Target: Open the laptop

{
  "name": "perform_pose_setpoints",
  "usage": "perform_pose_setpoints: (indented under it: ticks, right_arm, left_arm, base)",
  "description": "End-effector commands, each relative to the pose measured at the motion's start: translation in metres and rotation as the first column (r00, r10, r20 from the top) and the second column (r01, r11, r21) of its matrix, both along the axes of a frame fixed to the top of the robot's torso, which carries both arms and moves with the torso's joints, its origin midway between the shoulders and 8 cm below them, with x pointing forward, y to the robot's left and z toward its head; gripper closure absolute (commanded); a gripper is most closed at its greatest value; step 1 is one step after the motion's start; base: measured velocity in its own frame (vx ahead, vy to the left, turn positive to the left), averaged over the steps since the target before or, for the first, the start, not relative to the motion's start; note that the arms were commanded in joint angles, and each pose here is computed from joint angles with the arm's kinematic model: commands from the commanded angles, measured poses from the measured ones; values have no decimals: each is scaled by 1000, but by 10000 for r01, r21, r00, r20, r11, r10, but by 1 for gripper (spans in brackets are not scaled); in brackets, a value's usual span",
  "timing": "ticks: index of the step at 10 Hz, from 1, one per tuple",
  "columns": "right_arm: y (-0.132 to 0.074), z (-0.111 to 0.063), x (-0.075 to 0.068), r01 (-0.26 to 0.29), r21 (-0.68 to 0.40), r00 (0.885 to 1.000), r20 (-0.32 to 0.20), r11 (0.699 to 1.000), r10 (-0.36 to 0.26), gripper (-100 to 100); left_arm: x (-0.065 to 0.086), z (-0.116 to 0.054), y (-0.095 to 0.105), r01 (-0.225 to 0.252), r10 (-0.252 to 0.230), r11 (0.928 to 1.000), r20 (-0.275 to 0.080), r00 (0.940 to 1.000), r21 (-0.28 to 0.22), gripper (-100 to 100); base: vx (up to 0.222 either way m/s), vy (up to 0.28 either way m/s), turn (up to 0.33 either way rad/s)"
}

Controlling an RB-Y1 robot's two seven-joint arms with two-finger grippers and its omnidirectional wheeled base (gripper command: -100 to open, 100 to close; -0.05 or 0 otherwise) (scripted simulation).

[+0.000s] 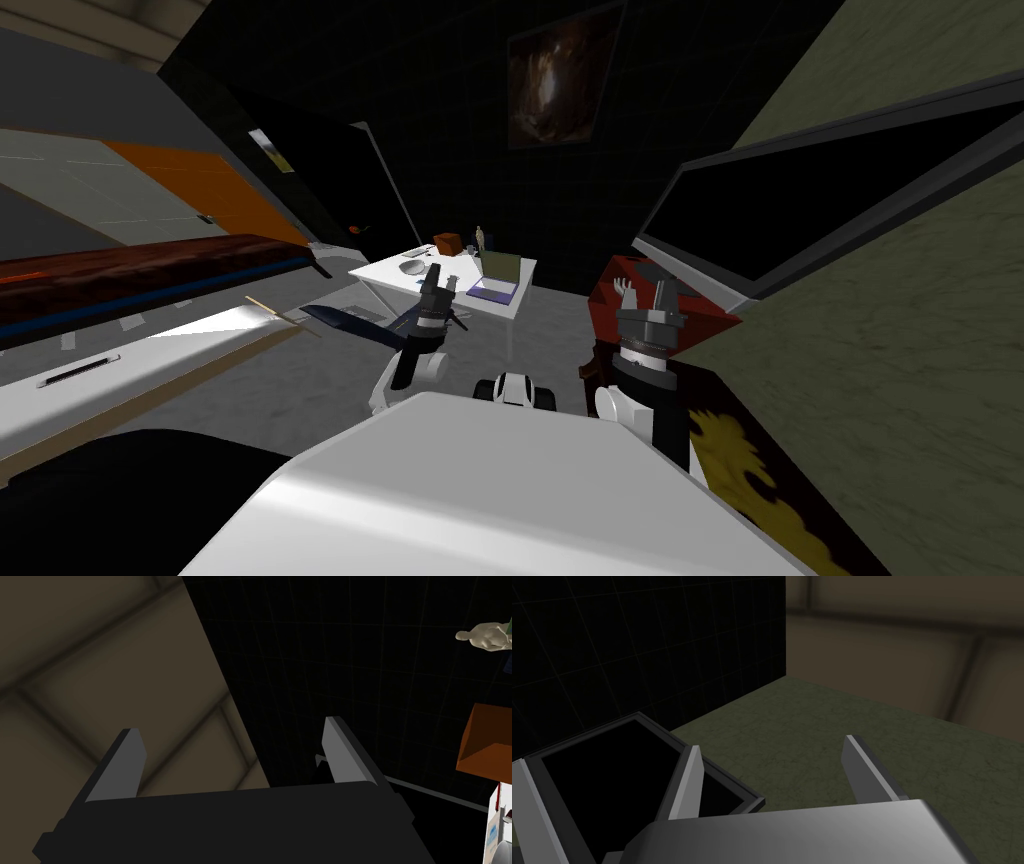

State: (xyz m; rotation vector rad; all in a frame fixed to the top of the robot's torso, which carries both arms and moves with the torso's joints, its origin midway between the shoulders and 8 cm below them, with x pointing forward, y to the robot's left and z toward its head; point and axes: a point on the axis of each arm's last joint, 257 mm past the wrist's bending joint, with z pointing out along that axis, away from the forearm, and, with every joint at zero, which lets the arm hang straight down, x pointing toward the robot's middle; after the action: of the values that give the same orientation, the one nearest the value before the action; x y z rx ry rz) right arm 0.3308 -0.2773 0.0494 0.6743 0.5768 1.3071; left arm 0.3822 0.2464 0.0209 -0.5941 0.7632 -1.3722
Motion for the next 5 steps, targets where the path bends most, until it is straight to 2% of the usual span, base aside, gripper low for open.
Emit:
perform_pose_setpoints:
  ticks: [1, 2, 4, 5]
  right_arm:
    - [0, 0, 0, 0, 0, 10000, 0, 10000, 0, 0]
    - [0, 0, 0, 0, 0, 10000, 0, 10000, 0, 0]
    - [0, 0, 0, 0, 0, 10000, 0, 10000, 0, 0]
    - [0, 0, 0, 0, 0, 10000, 0, 10000, 0, 0]
  left_arm:
    - [20, -14, -8, 314, -306, 9991, -289, 9991, 286, -100]
    - [22, -20, -7, 298, -287, 9992, -406, 9988, 280, -100]
    - [40, -27, -14, 530, -502, 9975, -587, 9970, 471, -100]
    - [43, -34, -13, 512, -478, 9976, -718, 9963, 463, -100]
  base:
    - [47, 40, -46]
    - [36, 27, -26]
    - [35, 25, -47]
    - [38, 27, -24]
